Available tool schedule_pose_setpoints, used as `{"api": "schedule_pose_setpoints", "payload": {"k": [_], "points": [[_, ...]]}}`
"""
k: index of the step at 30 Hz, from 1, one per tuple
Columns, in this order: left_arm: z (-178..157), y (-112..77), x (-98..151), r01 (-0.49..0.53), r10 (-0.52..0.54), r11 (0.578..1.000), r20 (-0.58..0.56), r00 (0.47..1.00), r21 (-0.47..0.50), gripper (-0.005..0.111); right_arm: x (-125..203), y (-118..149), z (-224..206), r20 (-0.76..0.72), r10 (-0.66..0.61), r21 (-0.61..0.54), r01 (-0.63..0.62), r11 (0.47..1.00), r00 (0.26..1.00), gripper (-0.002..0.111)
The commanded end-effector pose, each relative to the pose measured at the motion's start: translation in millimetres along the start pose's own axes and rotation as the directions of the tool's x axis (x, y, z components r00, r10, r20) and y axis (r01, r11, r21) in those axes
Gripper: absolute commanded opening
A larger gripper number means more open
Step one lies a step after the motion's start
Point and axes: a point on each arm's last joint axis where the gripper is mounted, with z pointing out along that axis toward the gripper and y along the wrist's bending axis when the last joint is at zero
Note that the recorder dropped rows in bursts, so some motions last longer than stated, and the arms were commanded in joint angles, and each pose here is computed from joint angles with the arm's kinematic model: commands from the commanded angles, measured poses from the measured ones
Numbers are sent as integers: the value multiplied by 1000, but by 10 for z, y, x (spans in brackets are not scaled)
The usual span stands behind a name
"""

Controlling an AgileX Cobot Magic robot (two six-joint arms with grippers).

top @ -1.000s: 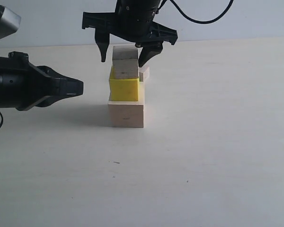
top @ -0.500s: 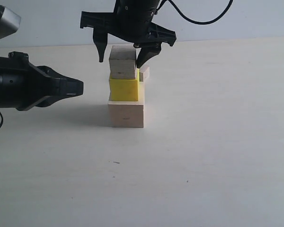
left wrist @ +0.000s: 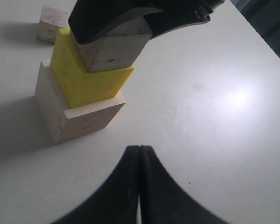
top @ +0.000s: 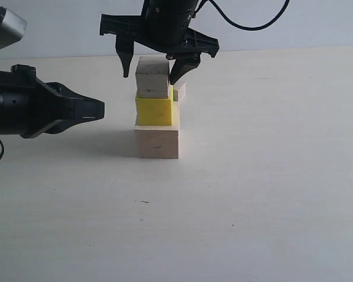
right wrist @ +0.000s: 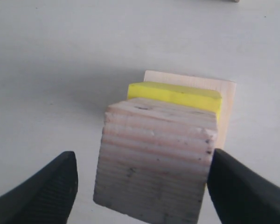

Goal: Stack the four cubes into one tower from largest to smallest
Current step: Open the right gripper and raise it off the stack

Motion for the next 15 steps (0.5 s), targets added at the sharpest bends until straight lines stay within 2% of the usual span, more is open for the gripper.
{"api": "schedule_pose_setpoints", "payload": {"k": [1,9,15], "points": [[-9,-26,8,-6,6,1000,0,1000,11,0,-8,7,-37,20,-17,0,17,1000,1000,73],[-9,-26,8,-6,6,1000,0,1000,11,0,-2,7,-57,17,-28,1,28,1000,999,73],[-9,-26,8,-6,6,1000,0,1000,11,0,1,0,-237,59,-41,5,41,999,997,73]]}}
